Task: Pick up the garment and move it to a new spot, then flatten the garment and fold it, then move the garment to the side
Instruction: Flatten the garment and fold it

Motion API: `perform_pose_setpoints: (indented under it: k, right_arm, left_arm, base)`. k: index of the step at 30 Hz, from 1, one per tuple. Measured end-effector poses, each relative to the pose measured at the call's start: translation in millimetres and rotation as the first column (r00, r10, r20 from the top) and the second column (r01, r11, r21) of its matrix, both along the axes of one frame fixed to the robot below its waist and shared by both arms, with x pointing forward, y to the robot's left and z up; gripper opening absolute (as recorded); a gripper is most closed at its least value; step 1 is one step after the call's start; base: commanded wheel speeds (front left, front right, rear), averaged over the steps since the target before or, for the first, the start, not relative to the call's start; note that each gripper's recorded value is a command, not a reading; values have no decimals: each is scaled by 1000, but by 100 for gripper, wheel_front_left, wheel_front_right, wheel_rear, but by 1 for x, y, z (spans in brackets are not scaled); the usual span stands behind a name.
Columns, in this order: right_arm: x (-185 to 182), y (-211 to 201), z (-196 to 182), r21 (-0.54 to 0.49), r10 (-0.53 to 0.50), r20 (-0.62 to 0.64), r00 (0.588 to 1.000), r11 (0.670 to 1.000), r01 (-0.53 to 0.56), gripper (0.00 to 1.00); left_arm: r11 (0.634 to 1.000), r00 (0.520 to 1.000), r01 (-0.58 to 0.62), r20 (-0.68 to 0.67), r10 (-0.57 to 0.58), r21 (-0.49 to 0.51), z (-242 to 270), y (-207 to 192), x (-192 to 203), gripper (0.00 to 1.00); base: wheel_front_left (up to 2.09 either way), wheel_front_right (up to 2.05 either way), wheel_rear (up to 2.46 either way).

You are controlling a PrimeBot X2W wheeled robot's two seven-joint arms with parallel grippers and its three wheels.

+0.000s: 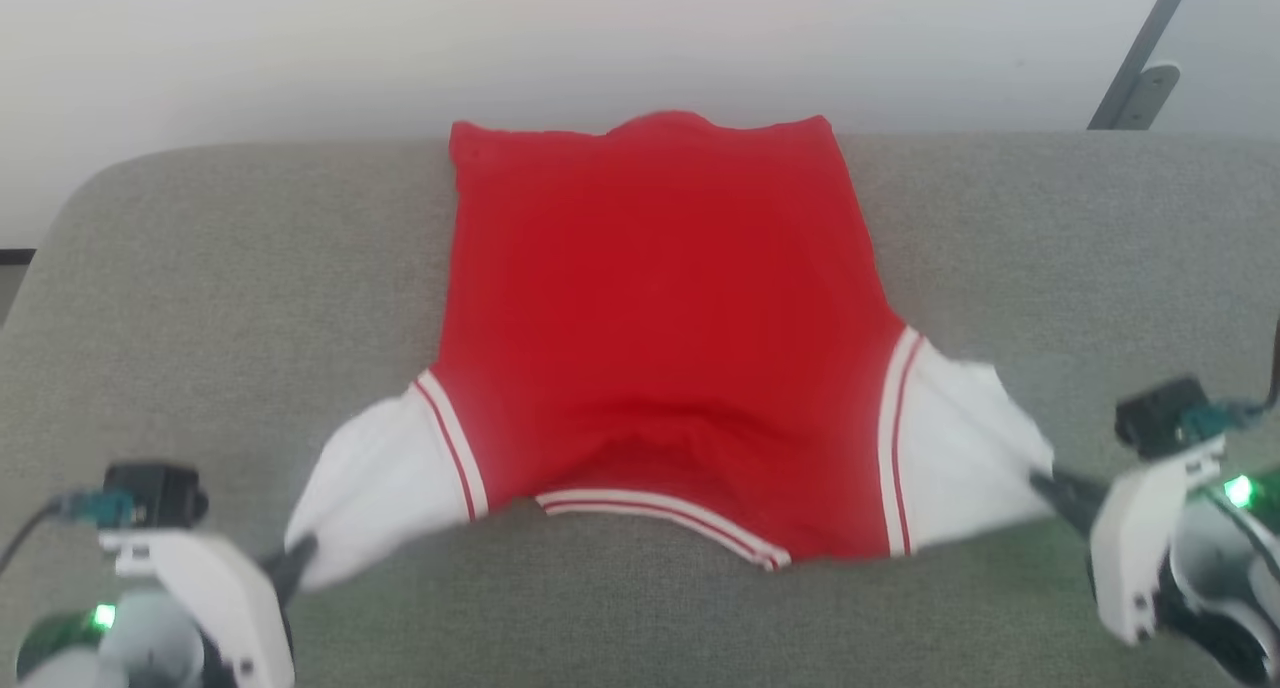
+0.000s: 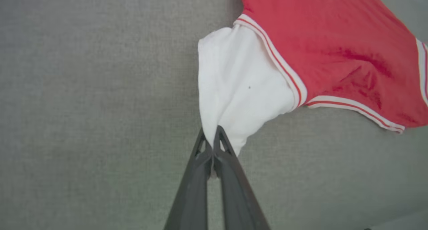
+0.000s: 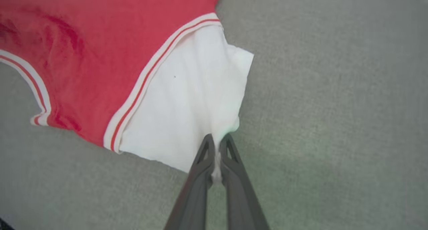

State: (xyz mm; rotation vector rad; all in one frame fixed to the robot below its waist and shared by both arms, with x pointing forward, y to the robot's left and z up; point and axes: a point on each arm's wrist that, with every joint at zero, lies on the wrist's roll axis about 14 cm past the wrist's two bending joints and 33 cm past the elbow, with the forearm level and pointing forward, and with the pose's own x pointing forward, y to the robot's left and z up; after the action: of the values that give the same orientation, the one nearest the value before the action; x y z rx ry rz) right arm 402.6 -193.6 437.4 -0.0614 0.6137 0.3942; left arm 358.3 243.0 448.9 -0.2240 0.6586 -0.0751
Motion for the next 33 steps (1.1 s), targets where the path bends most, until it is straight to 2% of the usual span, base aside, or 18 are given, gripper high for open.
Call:
perform_pose_setpoints:
  k: [5, 11, 18, 19, 20, 21, 22, 23, 30, 33]
  right_arm:
    - [-34, -5, -14, 13, 16, -116, 993, 1000, -15, 0]
    - [-70, -12, -34, 20, 5, -267, 964, 1000, 0, 0]
    - [-78, -9, -47, 11, -12, -316, 949, 1000, 17, 0]
    - [-77, -9, -49, 0, -10, -320, 947, 1000, 10, 16]
    - [-77, -9, -49, 0, -10, -320, 947, 1000, 10, 41]
    - [-76, -8, -49, -3, -11, -320, 947, 1000, 10, 54]
    - [-75, -6, -49, 3, -12, -321, 947, 1000, 13, 86]
    - [-75, -3, -50, 7, -12, -328, 945, 1000, 15, 100]
    - [-51, -2, -26, -21, 1, -266, 964, 1000, -7, 100]
    - [-27, 0, 1, -23, 6, -171, 985, 1000, -10, 100]
  left_arm:
    - [999, 998, -32, -61, 32, -3, -1, -2, -35, 0]
    - [998, 988, -63, -141, 58, -29, -8, -10, -68, 0]
    - [995, 988, -77, -136, 68, -59, -14, -17, -73, 0]
    - [995, 989, -77, -127, 69, -62, -14, -18, -71, 0]
    - [995, 989, -77, -127, 69, -62, -14, -18, -71, 0]
    - [995, 990, -76, -122, 68, -62, -14, -18, -69, 0]
    - [995, 991, -73, -113, 65, -63, -14, -19, -68, 0]
    - [996, 992, -69, -106, 62, -62, -14, -21, -66, 0]
    - [996, 994, -56, -93, 49, -68, -18, -25, -60, 0]
    - [996, 995, -52, -88, 45, -71, -18, -27, -57, 0]
  base:
    - [0, 0, 0]
    - [0, 0, 0]
    - [0, 0, 0]
    - [0, 0, 0]
    - [0, 0, 0]
    - [0, 0, 0]
    - [0, 0, 0]
    - [0, 0, 0]
    - [0, 0, 0]
    - [0, 0, 0]
